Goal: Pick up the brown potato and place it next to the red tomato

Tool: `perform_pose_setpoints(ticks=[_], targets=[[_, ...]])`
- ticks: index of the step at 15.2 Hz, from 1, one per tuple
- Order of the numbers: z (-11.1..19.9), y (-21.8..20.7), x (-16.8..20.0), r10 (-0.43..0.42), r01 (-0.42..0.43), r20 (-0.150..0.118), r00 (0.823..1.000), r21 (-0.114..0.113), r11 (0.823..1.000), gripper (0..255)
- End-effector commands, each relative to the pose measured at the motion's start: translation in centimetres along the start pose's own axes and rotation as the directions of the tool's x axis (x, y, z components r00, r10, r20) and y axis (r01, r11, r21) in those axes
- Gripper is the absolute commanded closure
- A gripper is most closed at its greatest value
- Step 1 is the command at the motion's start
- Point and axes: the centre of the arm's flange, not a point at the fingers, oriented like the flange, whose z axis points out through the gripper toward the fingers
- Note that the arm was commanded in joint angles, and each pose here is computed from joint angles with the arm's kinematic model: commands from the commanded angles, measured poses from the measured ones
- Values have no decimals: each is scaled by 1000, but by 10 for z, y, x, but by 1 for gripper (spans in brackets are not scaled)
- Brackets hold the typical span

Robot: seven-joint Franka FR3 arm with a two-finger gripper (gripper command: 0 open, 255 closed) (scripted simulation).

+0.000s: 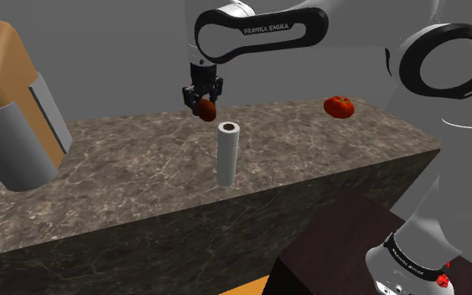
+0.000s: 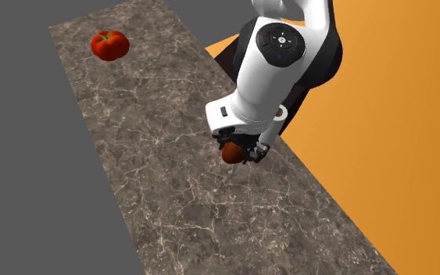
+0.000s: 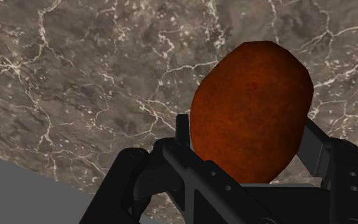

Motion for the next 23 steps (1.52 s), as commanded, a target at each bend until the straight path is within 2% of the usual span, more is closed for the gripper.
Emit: perform_pose_setpoints(ticks=[1,2,23], targets=[[-11,1,0,0,0,1,1000,0,1000,255],[-12,1,0,0,0,1,1000,0,1000,255],[8,275,-33,0,0,1,1000,0,1000,255]])
